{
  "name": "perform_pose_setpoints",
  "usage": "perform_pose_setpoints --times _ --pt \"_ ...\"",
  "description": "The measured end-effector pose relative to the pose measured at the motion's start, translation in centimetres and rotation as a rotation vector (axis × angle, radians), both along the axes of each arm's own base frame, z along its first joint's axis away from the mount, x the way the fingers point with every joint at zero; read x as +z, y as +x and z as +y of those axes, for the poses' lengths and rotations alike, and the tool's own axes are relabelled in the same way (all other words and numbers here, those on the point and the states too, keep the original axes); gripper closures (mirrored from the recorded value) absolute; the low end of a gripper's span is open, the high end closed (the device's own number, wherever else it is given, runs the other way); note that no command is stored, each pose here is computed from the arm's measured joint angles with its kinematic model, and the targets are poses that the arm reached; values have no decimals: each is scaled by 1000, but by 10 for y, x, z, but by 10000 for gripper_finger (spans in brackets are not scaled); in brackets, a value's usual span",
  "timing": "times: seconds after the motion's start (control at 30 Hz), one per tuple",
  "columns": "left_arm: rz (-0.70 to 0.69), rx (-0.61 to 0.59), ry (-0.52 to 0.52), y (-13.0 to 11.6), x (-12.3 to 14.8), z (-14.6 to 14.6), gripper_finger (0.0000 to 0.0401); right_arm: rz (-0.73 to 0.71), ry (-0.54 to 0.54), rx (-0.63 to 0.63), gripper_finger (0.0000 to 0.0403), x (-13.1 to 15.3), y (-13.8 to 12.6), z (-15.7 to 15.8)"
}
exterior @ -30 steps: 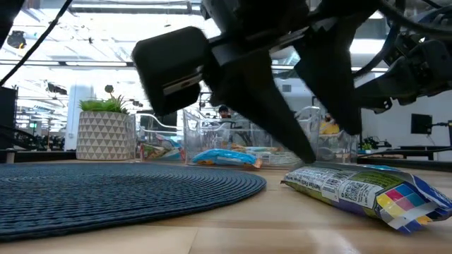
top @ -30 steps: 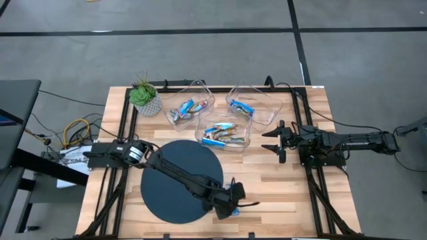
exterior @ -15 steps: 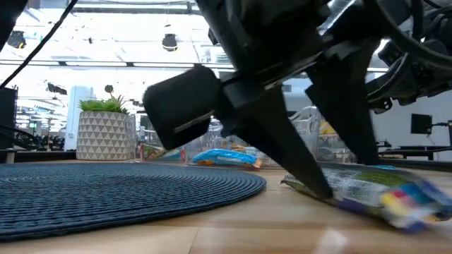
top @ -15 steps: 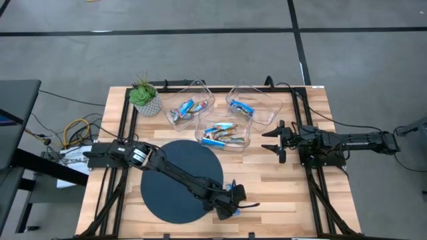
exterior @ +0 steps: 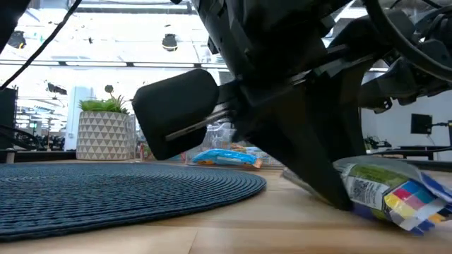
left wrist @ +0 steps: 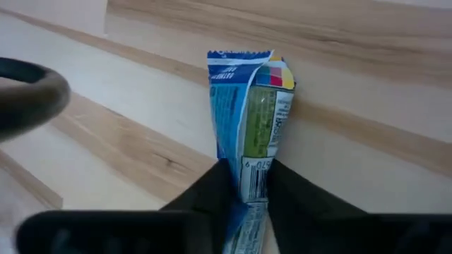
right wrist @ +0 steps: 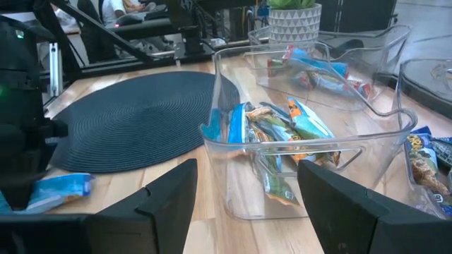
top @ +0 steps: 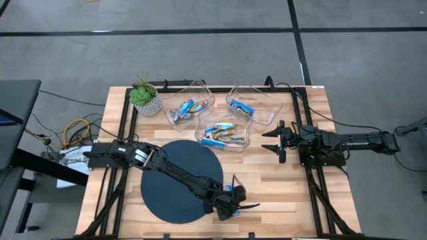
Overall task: Pick and place Granola Bars by type
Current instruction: Put the blue granola bar into the right transparent bin
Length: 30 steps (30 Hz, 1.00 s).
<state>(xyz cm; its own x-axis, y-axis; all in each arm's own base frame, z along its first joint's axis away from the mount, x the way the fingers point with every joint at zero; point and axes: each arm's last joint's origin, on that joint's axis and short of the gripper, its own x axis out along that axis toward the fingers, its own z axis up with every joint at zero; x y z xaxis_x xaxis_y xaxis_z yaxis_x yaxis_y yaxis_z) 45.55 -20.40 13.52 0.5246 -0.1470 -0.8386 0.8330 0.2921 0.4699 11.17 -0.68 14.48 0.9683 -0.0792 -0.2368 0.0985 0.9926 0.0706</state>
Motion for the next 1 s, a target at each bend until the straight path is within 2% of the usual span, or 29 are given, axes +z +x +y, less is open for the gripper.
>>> perform_pose_setpoints --times 0.2,0.37,0.63,0.83,1.0 --pt "-31 44 5 2 0 0 391 0 0 0 163 0 0 0" --pt "-82 126 42 4 8 2 379 0 0 0 163 0 0 0" --pt "-224 266 52 2 61 12 373 0 0 0 163 0 0 0" --pt "-304 398 64 1 97 40 385 0 0 0 163 0 0 0" --pt "-372 509 105 3 124 76 386 0 0 0 163 0 0 0"
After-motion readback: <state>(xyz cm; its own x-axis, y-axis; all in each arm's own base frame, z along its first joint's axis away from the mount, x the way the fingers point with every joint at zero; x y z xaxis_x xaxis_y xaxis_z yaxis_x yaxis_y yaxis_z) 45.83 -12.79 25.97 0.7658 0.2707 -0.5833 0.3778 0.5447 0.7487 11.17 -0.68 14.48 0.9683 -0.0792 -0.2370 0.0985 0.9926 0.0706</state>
